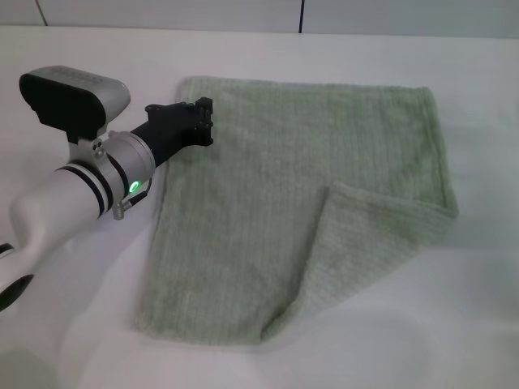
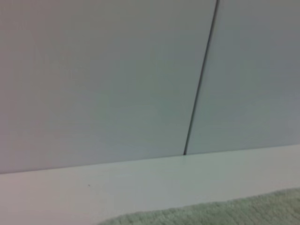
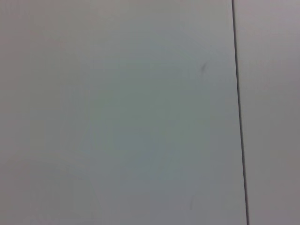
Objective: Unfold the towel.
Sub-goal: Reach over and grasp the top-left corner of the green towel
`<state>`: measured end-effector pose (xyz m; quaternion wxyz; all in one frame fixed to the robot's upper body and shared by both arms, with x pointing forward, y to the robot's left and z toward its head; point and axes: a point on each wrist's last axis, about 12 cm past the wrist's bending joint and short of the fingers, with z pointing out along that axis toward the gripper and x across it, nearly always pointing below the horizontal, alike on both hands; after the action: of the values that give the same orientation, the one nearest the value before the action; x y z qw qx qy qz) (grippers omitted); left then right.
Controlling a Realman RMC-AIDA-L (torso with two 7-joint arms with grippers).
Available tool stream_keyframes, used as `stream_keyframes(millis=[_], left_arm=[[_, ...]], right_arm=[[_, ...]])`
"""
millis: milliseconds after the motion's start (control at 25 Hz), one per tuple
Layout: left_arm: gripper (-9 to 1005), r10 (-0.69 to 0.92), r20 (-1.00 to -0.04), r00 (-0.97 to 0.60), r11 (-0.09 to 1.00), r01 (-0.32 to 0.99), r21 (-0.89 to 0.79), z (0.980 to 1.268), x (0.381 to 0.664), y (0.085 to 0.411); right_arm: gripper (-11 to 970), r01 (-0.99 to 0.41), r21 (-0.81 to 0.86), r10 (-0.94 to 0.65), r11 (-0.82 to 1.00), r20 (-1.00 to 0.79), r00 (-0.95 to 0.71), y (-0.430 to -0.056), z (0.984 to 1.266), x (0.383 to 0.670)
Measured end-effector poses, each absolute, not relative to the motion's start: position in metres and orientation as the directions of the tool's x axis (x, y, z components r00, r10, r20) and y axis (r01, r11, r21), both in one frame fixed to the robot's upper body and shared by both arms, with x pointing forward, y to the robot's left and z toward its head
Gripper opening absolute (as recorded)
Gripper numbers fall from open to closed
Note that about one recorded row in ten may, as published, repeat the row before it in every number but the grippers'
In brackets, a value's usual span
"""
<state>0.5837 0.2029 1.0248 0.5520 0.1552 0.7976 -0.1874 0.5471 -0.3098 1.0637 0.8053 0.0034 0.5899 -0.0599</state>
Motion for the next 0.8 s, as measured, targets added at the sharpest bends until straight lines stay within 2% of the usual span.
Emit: stream_keyframes(millis=[800], left_arm=[[-2,0.097,-0.925,-0.367,0.871,0.481,-0.1,1.0212,0.5826,0.1945]], right_arm=[[617,0.095,-0.065,-0.091,0.993,-0.95,0.298,-0.3077,1.0642,0.5487]])
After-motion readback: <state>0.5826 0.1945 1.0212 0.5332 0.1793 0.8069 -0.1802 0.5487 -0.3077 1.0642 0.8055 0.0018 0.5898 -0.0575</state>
